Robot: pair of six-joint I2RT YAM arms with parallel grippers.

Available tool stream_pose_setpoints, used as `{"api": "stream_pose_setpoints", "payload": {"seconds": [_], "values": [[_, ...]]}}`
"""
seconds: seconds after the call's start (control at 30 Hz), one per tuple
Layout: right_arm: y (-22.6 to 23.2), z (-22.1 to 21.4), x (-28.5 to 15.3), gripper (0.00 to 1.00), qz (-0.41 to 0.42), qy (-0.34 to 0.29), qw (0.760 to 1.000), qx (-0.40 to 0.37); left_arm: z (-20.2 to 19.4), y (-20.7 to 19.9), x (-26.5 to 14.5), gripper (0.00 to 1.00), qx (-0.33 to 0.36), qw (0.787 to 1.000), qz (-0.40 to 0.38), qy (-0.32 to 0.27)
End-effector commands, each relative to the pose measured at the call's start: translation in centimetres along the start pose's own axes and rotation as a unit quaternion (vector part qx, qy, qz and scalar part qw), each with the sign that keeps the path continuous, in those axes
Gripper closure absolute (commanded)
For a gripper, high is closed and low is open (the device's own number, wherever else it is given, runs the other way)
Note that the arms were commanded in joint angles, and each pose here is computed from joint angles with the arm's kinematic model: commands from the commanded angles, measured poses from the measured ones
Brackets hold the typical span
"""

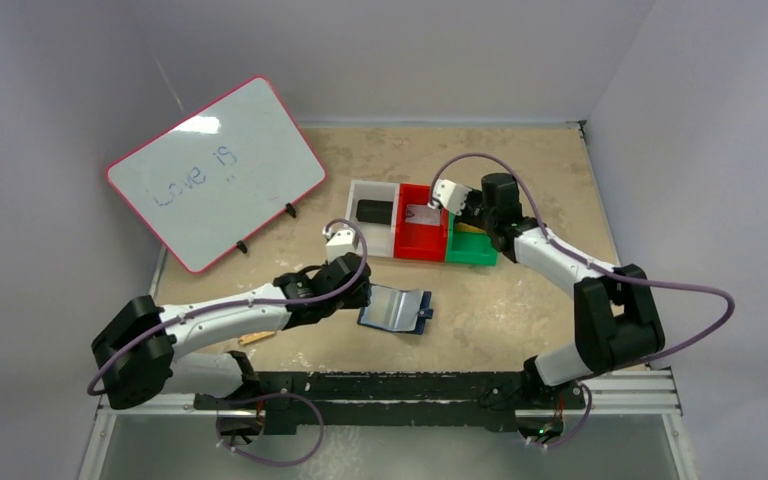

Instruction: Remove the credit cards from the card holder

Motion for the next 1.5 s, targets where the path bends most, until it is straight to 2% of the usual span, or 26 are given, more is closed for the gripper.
{"api": "stream_pose_setpoints", "payload": {"seconds": [0.0, 0.37, 0.53, 0.73, 1.03, 1.2, 1.3, 1.33, 1.4, 1.47], "values": [[-2.7, 1.2, 0.4, 1.00, -0.034, -0.024, 0.999, -0.020, 1.9, 1.1, -1.0, 0.67, -0.005, 1.000, 0.004, -0.029], [-0.2, -0.1, 2.1, 1.00, 0.025, -0.014, 0.998, -0.049, 2.4, 1.9, -1.6, 0.68, 0.005, 1.000, 0.007, -0.028], [0.0, -1.1, 2.9, 1.00, 0.023, 0.011, 0.999, -0.043, 2.5, 2.1, -2.2, 0.69, 0.003, 0.999, 0.004, -0.032], [0.4, -1.2, 3.3, 1.00, 0.033, 0.008, 0.999, -0.036, 2.5, 2.6, -2.7, 0.69, -0.002, 0.999, 0.007, -0.040], [2.2, -1.2, 2.9, 0.79, 0.102, 0.006, 0.994, -0.047, 2.4, 2.7, -2.7, 0.70, -0.001, 0.999, 0.007, -0.038], [1.3, -0.4, 2.3, 0.78, 0.090, -0.002, 0.996, -0.031, 2.4, 2.8, -2.8, 0.70, 0.000, 0.999, 0.010, -0.037], [-0.9, 0.6, 1.5, 0.77, 0.022, -0.008, 0.999, 0.041, 2.3, 2.9, -2.7, 0.71, 0.000, 0.999, 0.013, -0.036], [-1.5, 1.1, 1.1, 0.77, -0.003, -0.015, 0.994, 0.112, 2.3, 2.9, -2.6, 0.71, -0.001, 0.999, 0.013, -0.036], [-4.3, 3.3, -0.1, 0.77, -0.064, -0.038, 0.968, 0.239, 2.4, 2.9, -2.6, 0.71, -0.005, 0.999, 0.016, -0.038], [-5.0, 4.0, -0.8, 0.83, -0.085, -0.026, 0.927, 0.364, 2.5, 2.9, -2.6, 0.71, -0.008, 0.999, 0.017, -0.042]]}}
Point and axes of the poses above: each gripper's point midway between its finger pads, its own x axis out along the fingers, its own y axis along the line the jaws close on, z = x × y, the point moved 4 cm from there along -x, back along the fingers, and after that the axes turned 4 degrees about x, right-handed, at the moved point
